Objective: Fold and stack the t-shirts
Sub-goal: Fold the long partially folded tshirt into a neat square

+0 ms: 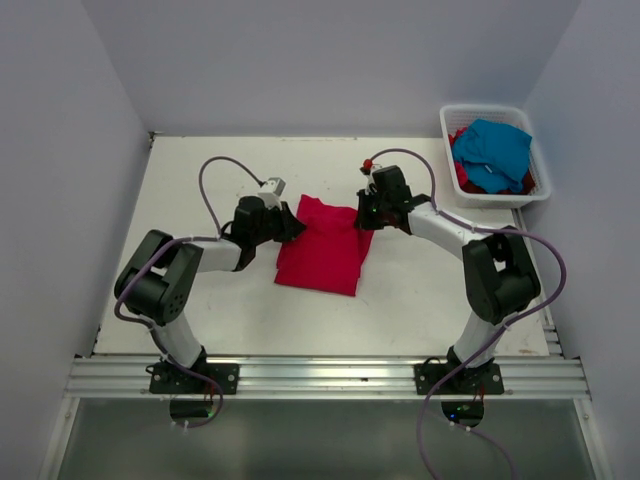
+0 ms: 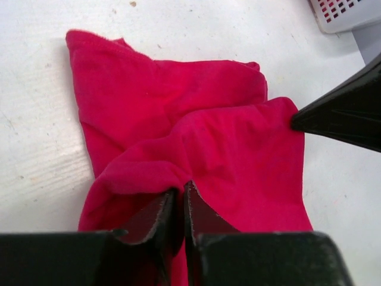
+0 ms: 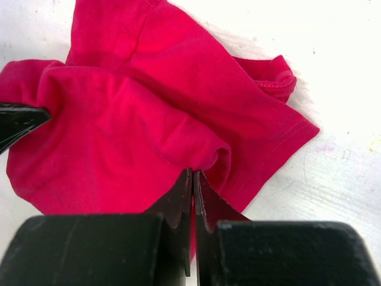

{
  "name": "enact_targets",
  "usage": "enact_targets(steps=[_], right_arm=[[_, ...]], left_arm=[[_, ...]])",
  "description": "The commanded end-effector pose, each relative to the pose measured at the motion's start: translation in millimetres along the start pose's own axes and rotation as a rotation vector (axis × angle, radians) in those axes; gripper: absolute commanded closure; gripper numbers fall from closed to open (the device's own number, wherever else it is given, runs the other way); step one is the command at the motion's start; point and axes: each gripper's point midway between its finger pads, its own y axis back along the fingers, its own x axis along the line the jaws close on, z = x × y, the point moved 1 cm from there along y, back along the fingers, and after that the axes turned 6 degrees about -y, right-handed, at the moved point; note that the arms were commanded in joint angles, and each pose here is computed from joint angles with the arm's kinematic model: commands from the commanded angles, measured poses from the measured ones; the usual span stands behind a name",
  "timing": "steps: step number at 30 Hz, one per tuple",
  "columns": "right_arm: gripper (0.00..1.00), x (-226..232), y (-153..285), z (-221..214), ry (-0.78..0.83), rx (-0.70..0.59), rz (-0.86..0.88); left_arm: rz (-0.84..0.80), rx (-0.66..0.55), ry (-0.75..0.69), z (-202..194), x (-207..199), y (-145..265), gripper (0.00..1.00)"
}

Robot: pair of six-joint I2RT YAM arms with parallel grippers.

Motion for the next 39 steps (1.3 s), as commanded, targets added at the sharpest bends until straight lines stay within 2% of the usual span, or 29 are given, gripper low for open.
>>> enact_targets(steps=[1, 2, 10, 16, 19, 28, 30, 33, 34, 39], right_arm=[[1.00, 2.0, 0.9, 10.5, 0.020, -0.034, 0.004], [1.00, 1.0, 1.0, 10.6, 0.019, -0.034, 0.001], [1.00, 0.1, 6.9, 14.6, 0.021, -0.057, -0.015], [1.00, -2.8, 10.7, 18.8, 0.023, -0.079, -0.037], [1.00, -4.8, 11.0, 21.3, 0.022, -0.088, -0.049], [1.00, -11.6, 15.3, 28.5, 0.017, -0.130, -0.096], [1.00, -11.1, 18.1, 31.2, 0.014, -0.146, -0.093], [1.00, -16.4, 20.3, 34.2, 0.010, -0.168, -0.125], [1.00, -17.7, 20.8, 34.6, 0.006, -0.172, -0.133], [1.00, -19.5, 19.6, 33.6, 0.001, -0.174, -0.140]], left_arm=[[-0.041, -0.052, -0.024, 15.5, -2.4, -6.9, 0.96], [-0.043, -0.052, -0.022, 15.3, -1.8, -7.6, 1.00], [-0.071, -0.077, -0.031, 28.8, -5.2, -11.0, 1.00], [-0.111, -0.106, -0.058, 53.9, -13.6, -20.1, 1.00], [-0.122, -0.142, -0.079, 80.9, -15.6, -28.5, 1.00], [-0.152, -0.155, -0.068, 118.1, 8.8, -59.5, 1.00], [-0.160, -0.136, -0.053, 115.7, 17.0, -67.6, 1.00], [-0.207, -0.145, -0.048, 127.6, 16.3, -80.7, 1.00], [-0.218, -0.132, -0.036, 120.8, 19.5, -87.8, 1.00], [-0.373, -0.134, 0.001, 127.9, 2.5, -103.7, 1.00]])
